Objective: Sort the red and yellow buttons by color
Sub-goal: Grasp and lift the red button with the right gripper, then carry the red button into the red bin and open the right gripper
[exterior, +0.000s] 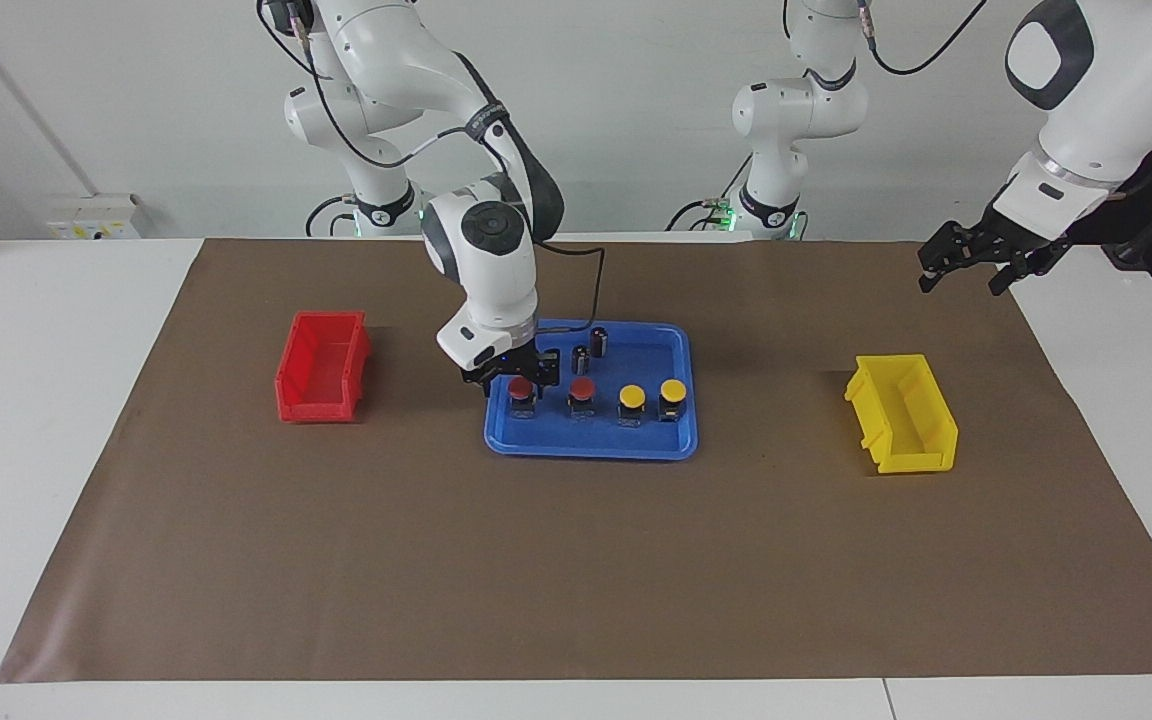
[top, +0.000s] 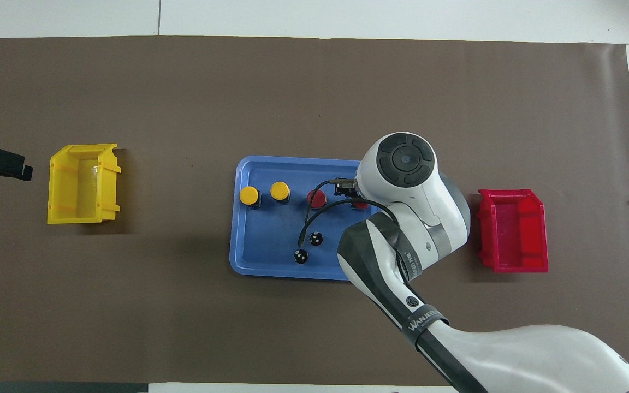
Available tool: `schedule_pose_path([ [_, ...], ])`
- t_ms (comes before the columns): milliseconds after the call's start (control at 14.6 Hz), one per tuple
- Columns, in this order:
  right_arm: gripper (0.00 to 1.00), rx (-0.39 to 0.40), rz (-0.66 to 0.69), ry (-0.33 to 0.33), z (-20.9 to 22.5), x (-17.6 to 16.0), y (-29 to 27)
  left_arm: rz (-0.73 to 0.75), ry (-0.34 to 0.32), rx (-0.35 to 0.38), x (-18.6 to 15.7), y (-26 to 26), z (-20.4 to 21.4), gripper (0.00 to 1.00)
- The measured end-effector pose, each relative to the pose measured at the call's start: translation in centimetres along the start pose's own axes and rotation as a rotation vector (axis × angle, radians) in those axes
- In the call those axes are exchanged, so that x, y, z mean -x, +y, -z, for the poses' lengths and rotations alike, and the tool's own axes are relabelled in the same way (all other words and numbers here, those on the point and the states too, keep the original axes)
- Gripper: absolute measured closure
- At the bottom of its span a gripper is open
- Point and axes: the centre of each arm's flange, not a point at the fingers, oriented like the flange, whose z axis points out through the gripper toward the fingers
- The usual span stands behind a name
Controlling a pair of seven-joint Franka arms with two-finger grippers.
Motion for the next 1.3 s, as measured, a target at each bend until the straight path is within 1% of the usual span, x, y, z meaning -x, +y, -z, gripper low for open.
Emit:
schedule_pose_path([
  [69, 0.22, 0.000, 0.000, -0.001, -0.3, 0.1, 0.0, 0.000, 0.000, 0.000, 0.0, 0.0, 0.0, 0.00],
  [137, 0.28, 0.001, 0.001, -0.001, -0.5, 0.2, 0.1, 0.000, 0.000, 0.000, 0.0, 0.0, 0.0, 0.00],
  [206, 0.28, 0.000, 0.002, 0.000, -0.6, 0.3, 0.1, 0.000, 0.000, 0.000, 0.0, 0.0, 0.0, 0.00],
  [274, 0.32, 0.000, 0.003, -0.001, -0.7, 0.4, 0.1, 0.000, 0.000, 0.000, 0.0, 0.0, 0.0, 0.00],
  [755, 0.33, 0.003, 0.022, -0.006, -0.9, 1.1, -0.7, 0.000, 0.002, 0.000, 0.0, 0.0, 0.1, 0.00],
  [823, 0.35, 0.004, 0.023, -0.007, -0.9, 1.1, -0.6, 0.000, 0.002, 0.000, 0.0, 0.0, 0.1, 0.00],
  [960, 0.36, 0.005, 0.023, -0.008, -1.0, 1.2, -0.6, 0.000, 0.002, 0.000, 0.0, 0.0, 0.1, 0.00],
  [1029, 0.40, 0.005, 0.024, -0.008, -1.0, 1.2, -0.6, 0.000, 0.002, 0.000, 0.0, 0.0, 0.1, 0.00],
  [1097, 0.53, 0.006, 0.024, -0.009, -1.0, 1.2, -0.6, 0.000, 0.002, 0.000, 0.0, 0.0, 0.1, 0.00],
  [1166, 0.59, 0.008, 0.024, -0.011, -0.9, 1.2, -0.5, 0.000, 0.002, 0.000, 0.0, 0.0, 0.1, 0.00],
  [1303, 0.59, 0.014, 0.023, -0.019, -0.6, 1.2, -0.5, 0.000, 0.002, 0.000, 0.0, 0.0, 0.1, 0.00],
])
